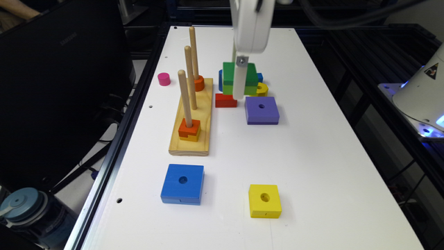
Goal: Pick up green block.
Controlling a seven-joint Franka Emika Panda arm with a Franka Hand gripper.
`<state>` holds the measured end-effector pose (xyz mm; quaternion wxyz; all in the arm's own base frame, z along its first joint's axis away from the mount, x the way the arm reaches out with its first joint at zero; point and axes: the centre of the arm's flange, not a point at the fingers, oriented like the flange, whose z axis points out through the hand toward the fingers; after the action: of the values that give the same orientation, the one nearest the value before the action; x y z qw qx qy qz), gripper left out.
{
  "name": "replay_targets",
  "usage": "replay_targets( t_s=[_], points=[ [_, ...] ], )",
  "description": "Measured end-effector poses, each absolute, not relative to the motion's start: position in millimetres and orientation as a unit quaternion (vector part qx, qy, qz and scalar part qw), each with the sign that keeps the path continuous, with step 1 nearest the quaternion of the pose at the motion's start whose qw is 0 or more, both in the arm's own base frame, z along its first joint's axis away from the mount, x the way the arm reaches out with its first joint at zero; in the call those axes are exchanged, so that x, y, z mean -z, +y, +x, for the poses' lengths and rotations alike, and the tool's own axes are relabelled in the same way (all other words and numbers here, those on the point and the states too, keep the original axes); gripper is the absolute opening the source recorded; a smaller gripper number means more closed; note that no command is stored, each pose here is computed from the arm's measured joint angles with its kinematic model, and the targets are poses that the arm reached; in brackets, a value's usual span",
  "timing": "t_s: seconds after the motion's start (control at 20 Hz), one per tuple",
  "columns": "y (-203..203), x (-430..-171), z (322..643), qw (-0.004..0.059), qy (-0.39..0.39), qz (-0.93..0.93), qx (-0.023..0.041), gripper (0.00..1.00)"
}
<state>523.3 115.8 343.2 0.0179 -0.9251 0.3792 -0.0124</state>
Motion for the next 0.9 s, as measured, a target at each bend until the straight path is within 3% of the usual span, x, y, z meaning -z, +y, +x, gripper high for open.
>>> replay_targets(
  t_s=[0.3,0.9],
  points=[
    [115.1,-379.5,522.0,0.0179,0.378,-0.926,0.0139,0.00],
    [107.7,-379.6,522.3,0.0211,0.376,-0.926,0.0095,0.00]
  ],
)
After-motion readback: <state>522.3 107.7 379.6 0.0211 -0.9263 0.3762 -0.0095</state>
